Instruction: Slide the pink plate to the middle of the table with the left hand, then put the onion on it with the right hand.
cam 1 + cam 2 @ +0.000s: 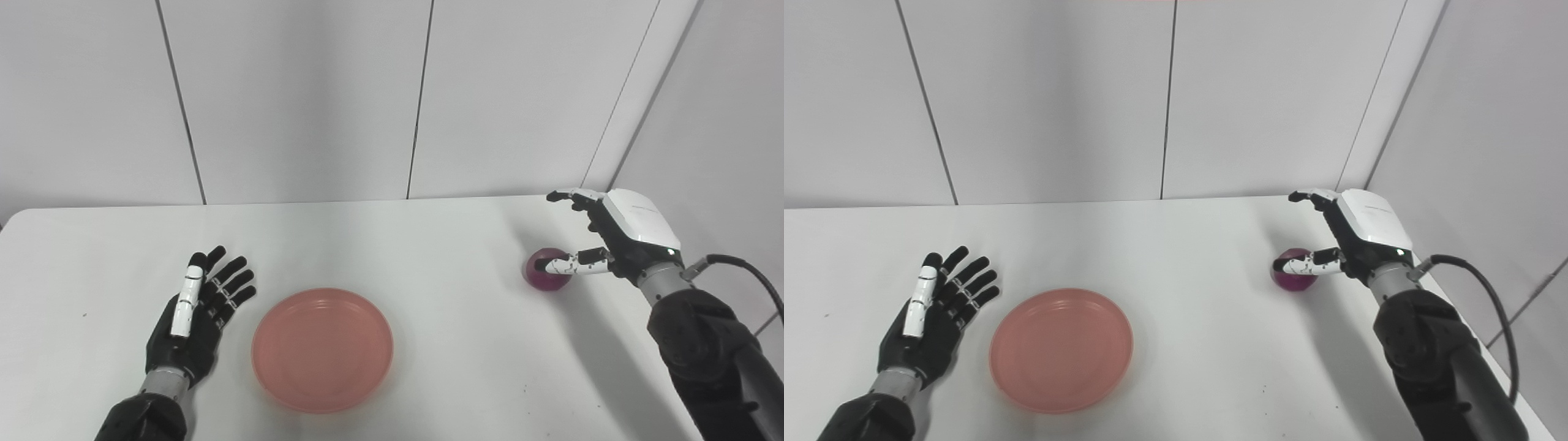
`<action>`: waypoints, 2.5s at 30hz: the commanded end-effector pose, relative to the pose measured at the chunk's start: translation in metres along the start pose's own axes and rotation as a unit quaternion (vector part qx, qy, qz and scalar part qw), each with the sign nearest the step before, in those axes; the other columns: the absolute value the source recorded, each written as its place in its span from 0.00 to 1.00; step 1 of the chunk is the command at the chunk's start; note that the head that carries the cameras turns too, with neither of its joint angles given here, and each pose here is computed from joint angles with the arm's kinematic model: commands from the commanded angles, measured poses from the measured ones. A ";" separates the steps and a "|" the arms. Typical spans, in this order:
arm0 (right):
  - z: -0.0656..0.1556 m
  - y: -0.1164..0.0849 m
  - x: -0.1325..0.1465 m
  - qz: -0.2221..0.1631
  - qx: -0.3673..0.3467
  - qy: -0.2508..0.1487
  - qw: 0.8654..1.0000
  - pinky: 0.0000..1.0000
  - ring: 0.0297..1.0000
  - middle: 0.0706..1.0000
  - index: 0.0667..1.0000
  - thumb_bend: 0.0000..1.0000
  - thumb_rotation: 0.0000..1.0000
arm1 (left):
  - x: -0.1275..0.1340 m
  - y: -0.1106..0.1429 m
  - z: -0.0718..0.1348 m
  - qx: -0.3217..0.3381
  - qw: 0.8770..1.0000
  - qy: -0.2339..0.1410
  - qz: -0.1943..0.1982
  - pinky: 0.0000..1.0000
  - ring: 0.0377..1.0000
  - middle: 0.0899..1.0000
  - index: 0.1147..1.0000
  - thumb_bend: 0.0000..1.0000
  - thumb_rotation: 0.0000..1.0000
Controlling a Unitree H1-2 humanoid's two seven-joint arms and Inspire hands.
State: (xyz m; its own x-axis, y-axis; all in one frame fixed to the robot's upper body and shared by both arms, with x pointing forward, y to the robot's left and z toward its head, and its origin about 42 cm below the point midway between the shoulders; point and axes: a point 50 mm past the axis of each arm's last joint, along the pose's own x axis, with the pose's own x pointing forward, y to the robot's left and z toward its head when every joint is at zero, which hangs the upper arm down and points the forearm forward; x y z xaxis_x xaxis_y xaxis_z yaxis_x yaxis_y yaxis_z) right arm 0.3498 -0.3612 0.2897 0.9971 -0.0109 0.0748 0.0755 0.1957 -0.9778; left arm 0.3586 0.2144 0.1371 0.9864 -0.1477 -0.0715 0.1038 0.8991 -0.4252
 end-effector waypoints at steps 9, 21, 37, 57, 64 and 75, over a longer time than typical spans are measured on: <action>-0.003 -0.028 0.031 0.039 -0.078 0.036 0.996 0.54 0.77 0.84 0.78 1.00 0.24 | 0.006 -0.010 0.012 -0.005 1.000 -0.020 -0.012 0.79 0.79 0.78 0.86 0.64 0.73; -0.010 -0.014 0.050 0.090 -0.097 0.051 0.990 0.56 0.78 0.83 0.78 1.00 0.25 | 0.006 -0.012 0.013 -0.005 1.000 -0.020 -0.015 0.80 0.79 0.78 0.86 0.65 0.72; -0.021 0.008 0.059 0.128 -0.085 0.062 0.986 0.57 0.80 0.85 0.81 1.00 0.29 | 0.006 -0.010 0.013 -0.005 1.000 -0.021 -0.009 0.79 0.79 0.78 0.86 0.65 0.72; -0.018 0.026 0.056 0.136 -0.066 0.058 0.987 0.60 0.79 0.83 0.80 0.95 0.20 | 0.003 -0.013 0.011 0.003 1.000 -0.018 -0.007 0.80 0.79 0.79 0.87 0.64 0.74; -0.017 0.029 0.055 0.113 -0.064 0.058 0.990 0.56 0.71 0.78 0.77 0.84 0.11 | 0.002 -0.014 0.011 0.002 1.000 -0.015 -0.003 0.80 0.79 0.78 0.86 0.64 0.74; -0.023 0.035 0.056 0.110 -0.058 0.076 0.989 0.35 0.41 0.46 0.63 0.57 0.00 | 0.002 -0.014 0.011 0.000 1.000 -0.015 -0.003 0.79 0.79 0.77 0.85 0.64 0.71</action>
State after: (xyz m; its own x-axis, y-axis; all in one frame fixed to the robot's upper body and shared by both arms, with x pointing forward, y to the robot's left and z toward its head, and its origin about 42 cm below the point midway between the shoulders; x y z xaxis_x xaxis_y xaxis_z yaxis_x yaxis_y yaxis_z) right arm 0.4023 -0.3701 0.2353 0.9696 -0.1112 -0.2178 -0.2046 0.1195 -0.9715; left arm 0.3564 0.2103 0.1406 0.9880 -0.1328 -0.0789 0.0878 0.9029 -0.4207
